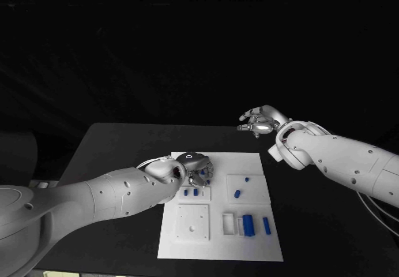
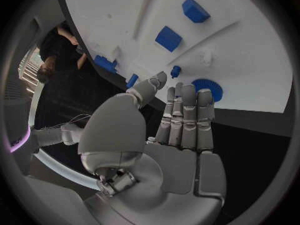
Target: Assemble the parts on the task board
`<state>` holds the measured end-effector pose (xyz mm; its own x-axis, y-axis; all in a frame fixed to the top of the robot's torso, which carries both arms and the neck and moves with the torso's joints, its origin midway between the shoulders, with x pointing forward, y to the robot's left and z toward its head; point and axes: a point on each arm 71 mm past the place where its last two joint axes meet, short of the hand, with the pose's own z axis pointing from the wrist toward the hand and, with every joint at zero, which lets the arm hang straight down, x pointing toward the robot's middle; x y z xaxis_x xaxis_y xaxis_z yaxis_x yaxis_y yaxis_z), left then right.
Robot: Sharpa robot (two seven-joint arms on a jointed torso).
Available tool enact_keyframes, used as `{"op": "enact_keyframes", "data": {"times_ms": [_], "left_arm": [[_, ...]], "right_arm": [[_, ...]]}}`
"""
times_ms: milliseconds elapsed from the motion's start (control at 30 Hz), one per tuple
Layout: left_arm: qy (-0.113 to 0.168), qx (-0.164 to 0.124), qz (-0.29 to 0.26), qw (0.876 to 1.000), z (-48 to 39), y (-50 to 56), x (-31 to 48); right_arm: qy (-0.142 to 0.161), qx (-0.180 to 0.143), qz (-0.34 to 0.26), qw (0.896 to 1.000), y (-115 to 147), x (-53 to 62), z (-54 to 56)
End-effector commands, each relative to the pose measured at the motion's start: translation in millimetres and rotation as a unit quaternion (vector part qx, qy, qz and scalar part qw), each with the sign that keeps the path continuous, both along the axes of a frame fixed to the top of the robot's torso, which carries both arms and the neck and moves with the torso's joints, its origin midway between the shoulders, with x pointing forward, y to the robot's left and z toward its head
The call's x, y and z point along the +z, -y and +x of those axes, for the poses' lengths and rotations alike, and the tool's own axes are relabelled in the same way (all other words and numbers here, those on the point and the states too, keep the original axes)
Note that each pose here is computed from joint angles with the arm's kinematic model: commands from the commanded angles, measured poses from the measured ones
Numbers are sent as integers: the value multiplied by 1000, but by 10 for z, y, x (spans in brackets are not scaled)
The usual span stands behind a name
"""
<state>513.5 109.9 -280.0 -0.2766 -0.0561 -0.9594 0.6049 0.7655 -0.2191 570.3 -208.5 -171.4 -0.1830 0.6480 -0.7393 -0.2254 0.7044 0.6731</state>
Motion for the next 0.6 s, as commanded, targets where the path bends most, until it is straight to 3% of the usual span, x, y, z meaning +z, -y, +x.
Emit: {"op": "enact_keyframes", "data": {"times_ms": [33,600], "left_arm": [[-3,-2,6,1000,-3,26,-34],[-9,5,13,1000,20,42,-129]], "right_arm": [[5,7,-1,1000,-18,7,-8],[5,9,0,1000,-36,9,-17]]}}
